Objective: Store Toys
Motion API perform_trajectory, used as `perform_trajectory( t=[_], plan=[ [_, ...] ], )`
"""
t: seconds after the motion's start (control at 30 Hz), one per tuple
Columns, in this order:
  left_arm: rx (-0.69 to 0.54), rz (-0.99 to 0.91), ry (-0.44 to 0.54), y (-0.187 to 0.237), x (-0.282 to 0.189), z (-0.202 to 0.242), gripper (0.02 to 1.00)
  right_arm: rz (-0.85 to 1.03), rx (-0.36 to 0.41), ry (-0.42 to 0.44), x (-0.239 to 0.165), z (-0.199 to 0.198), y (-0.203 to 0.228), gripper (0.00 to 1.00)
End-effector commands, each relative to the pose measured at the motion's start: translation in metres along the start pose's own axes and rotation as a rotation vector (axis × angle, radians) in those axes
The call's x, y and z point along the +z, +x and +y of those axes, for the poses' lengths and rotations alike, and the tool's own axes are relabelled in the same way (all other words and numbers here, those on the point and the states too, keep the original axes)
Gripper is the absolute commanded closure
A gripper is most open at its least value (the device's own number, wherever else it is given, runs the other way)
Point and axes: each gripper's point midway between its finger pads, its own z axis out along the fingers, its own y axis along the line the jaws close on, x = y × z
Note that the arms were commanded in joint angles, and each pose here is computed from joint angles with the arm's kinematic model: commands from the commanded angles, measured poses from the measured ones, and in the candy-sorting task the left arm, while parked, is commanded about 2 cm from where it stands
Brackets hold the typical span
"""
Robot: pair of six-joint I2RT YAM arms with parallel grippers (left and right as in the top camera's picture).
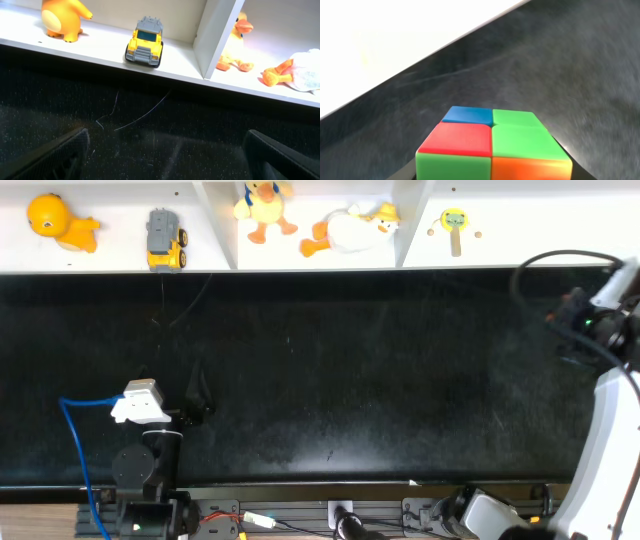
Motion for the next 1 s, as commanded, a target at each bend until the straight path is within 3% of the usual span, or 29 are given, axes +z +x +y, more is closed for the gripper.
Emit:
perform_trajectory(
  t=[0.03, 0.17, 0.33, 0.47, 0.53, 0.73, 0.9, 1.0],
  plan=[
    [0.023, -0.001, 0.021, 0.0, 0.0, -0.004, 0.023, -0.021, -0.168, -0.008, -0.015, 0.006, -0.001, 0.956],
    [0.023, -0.001, 0.021, 0.0, 0.0, -0.004, 0.02, 0.003, -0.172, -0.009, -0.019, 0.006, 0.007, 0.956],
    [0.023, -0.002, 0.021, 0.0, 0.0, -0.004, 0.02, -0.108, -0.361, -0.001, -0.014, 0.008, -0.022, 0.954],
    [0.023, -0.002, 0.021, 0.0, 0.0, -0.004, 0.02, -0.252, -0.357, 0.032, 0.001, -0.002, -0.065, 0.954],
    [0.023, -0.002, 0.021, 0.0, 0.0, -0.004, 0.023, -0.278, -0.316, 0.047, 0.015, -0.013, -0.078, 0.954],
    [0.023, -0.002, 0.021, 0.0, 0.0, -0.004, 0.02, -0.204, -0.266, 0.06, 0.04, -0.03, -0.068, 0.956],
    [0.023, -0.002, 0.021, 0.0, 0.0, -0.004, 0.023, -0.29, -0.362, 0.038, 0.03, -0.021, -0.079, 0.954],
    [0.023, -0.002, 0.021, 0.0, 0.0, -0.004, 0.02, -0.356, -0.38, 0.033, 0.046, -0.024, -0.082, 0.954]
  ],
)
